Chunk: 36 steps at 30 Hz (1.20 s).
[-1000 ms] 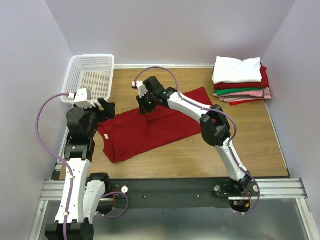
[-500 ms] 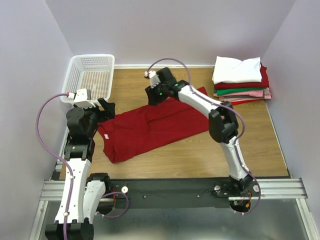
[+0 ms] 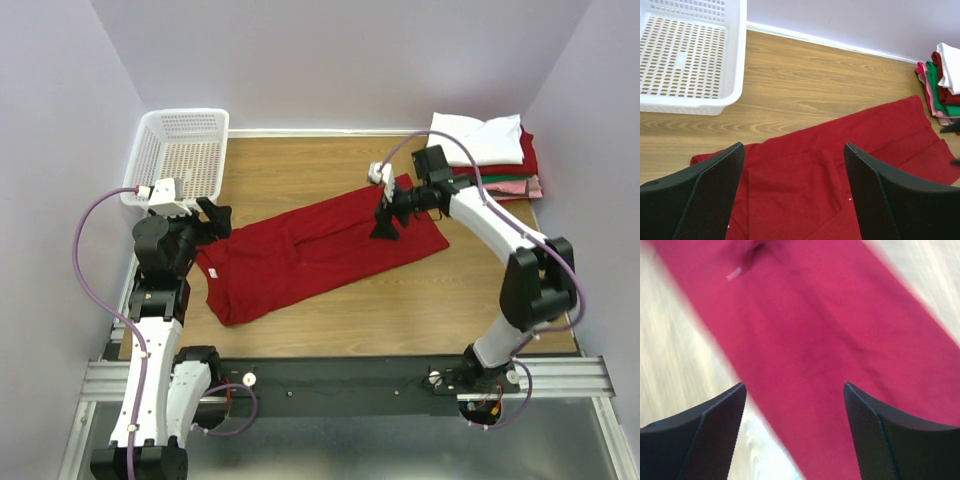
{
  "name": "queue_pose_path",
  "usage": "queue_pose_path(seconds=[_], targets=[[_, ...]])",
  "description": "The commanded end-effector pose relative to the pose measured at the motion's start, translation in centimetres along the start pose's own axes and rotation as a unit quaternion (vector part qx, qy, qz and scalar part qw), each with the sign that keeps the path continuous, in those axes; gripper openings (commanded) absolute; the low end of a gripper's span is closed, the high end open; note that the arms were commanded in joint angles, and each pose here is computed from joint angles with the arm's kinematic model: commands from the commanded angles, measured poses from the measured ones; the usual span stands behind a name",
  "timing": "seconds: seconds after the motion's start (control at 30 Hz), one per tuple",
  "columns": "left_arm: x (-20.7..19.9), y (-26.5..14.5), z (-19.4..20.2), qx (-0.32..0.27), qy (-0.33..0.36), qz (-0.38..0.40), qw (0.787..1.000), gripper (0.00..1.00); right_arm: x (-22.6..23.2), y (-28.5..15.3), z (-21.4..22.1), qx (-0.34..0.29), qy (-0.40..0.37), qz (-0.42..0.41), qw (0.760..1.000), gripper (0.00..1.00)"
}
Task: Fold and stack the t-shirts
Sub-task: Fold the tshirt
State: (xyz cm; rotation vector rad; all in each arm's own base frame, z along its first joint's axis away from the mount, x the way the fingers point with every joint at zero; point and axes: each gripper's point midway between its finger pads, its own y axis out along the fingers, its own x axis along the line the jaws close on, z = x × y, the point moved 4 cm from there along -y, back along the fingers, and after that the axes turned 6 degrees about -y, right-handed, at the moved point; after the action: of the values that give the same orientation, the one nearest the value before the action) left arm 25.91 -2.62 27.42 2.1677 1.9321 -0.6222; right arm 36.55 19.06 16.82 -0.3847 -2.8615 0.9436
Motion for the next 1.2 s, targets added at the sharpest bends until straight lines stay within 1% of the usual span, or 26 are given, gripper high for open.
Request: queue_pose_path(seconds=[0.0,0.03,0.1,0.17,0.27,0.37,0.57,0.8,1.17], targets=[[-0.7,-0.1,0.0,-0.004,0.006,0.026,1.000,0.87,5.7,-1.8,3.4,0.031,-0.166,-0.050,0.984,0.87],[-0.7,-0.1,0.1,-0.003,0.006,0.027,1.000,0.87,7.1,-1.7,5.1,0.039,-0.168,-0.067,0.983,0.88],[-0.8,-0.1,0.1,-0.003,0.004,0.028,1.000,0.87,8.3,-2.4,5.3,0.032,-0.177,-0.066,0.982,0.88],[-0.9,-0.2,0.1,-0.004,0.005,0.031,0.999,0.87,9.4,-2.7,6.0,0.031,-0.170,-0.071,0.982,0.88],[-0.9,-0.2,0.1,-0.005,0.004,0.032,0.999,0.87,10.0,-3.0,7.0,0.043,-0.168,-0.067,0.983,0.88],[-1.0,-0.3,0.1,-0.005,0.004,0.033,0.999,0.87,9.8,-3.5,8.2,0.077,-0.179,-0.046,0.980,0.89],[-1.2,-0.5,-0.1,-0.011,0.005,0.037,0.999,0.87,10.0,-3.7,8.5,0.080,-0.184,-0.045,0.979,0.89],[-1.4,-0.6,-0.1,-0.012,0.006,0.041,0.999,0.87,8.6,-3.8,10.2,0.133,-0.201,-0.019,0.970,0.89],[-1.6,-0.7,-0.1,-0.013,0.007,0.047,0.999,0.87,6.5,-3.9,11.7,0.181,-0.243,0.007,0.953,0.88]])
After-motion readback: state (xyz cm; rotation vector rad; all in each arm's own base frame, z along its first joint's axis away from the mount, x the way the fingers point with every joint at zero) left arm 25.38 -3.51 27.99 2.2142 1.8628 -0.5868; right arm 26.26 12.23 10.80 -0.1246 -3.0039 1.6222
